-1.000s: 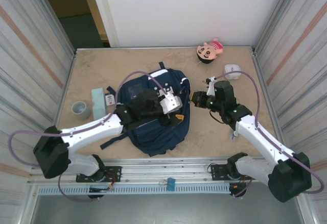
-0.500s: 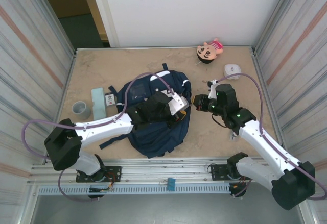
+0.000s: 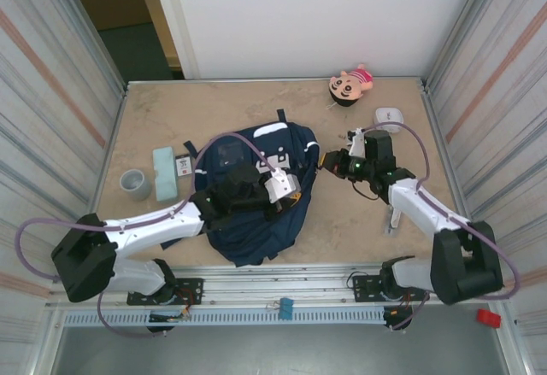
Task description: Pack the student bag
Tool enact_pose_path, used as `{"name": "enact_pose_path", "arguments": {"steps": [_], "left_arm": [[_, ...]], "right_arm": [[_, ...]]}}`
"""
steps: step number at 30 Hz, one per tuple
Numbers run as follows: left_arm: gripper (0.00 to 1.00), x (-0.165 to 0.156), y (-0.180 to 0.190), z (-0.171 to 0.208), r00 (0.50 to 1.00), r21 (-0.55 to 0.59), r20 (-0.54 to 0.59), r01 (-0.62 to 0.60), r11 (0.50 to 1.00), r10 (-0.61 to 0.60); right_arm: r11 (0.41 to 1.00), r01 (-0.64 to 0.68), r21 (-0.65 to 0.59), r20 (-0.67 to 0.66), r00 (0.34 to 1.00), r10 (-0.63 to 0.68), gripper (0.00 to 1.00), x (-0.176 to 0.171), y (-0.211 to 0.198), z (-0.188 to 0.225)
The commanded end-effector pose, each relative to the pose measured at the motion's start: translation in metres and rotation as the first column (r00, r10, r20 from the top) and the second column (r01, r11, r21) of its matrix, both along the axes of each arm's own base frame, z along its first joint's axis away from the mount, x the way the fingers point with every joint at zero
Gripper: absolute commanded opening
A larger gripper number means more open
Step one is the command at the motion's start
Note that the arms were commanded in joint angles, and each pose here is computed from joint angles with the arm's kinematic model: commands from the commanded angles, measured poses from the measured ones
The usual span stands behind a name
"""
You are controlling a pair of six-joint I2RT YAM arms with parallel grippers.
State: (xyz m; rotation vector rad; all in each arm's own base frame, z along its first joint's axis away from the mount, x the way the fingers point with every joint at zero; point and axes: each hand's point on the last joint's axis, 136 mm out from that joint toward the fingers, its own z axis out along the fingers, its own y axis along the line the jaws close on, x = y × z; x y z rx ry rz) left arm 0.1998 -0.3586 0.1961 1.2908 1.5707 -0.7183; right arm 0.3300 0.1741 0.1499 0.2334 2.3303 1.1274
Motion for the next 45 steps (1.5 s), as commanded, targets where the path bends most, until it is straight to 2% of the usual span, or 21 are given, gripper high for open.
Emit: {"name": "enact_pose_path", "arguments": {"steps": [1,4,5,9,11,14,18,23,26,39,45], "left_arm": [[0.00,-0.041,-0.009,0.071,0.966,-0.184,0.163,0.230,0.956,-0.201],[0.00,-0.028,-0.007,0.062,0.977,-0.143,0.152,0.169,0.975,-0.147],[0.00,-0.027,-0.006,0.061,0.976,-0.143,0.158,0.170,0.975,-0.148],[0.00,-0.019,-0.002,0.061,0.981,-0.165,0.155,0.145,0.976,-0.119],[0.00,-0.022,0.000,0.061,0.973,-0.158,0.180,0.172,0.972,-0.143],[0.00,-0.025,0.005,0.060,0.960,-0.168,0.230,0.198,0.966,-0.157],[0.00,-0.022,0.020,0.070,0.960,-0.271,0.221,0.228,0.935,-0.170],[0.00,-0.036,0.037,0.077,0.926,-0.285,0.238,0.355,0.890,-0.293],[0.00,-0.041,0.046,0.079,0.907,-0.268,0.228,0.408,0.873,-0.354],[0.00,-0.029,0.062,0.106,0.894,-0.324,0.209,0.445,0.835,-0.395],[0.00,-0.030,0.063,0.118,0.879,-0.298,0.236,0.471,0.830,-0.414]], "right_arm": [[0.959,0.271,-0.079,0.182,0.950,-0.253,0.00,0.063,-0.055,0.022],[0.966,0.251,-0.067,0.188,0.954,-0.234,0.00,0.060,-0.052,0.029],[0.969,0.239,-0.066,0.188,0.956,-0.223,0.03,0.057,-0.051,0.032],[0.965,0.240,-0.108,0.189,0.958,-0.217,0.38,0.038,-0.057,0.042],[0.961,0.246,-0.124,0.200,0.955,-0.218,0.46,0.028,-0.061,0.051],[0.966,0.227,-0.122,0.201,0.959,-0.200,0.49,0.011,-0.062,0.062],[0.991,0.115,-0.065,0.158,0.982,-0.103,0.53,-0.015,-0.041,0.060],[0.998,0.064,-0.017,0.089,0.994,-0.063,0.57,-0.038,-0.026,0.040],[0.995,0.093,0.040,0.019,0.995,-0.093,0.61,-0.045,-0.018,0.032],[0.988,0.078,0.135,0.080,0.993,-0.089,0.66,-0.066,-0.005,0.048],[0.985,0.063,0.161,0.085,0.993,-0.077,0.66,-0.068,-0.001,0.052]]}}
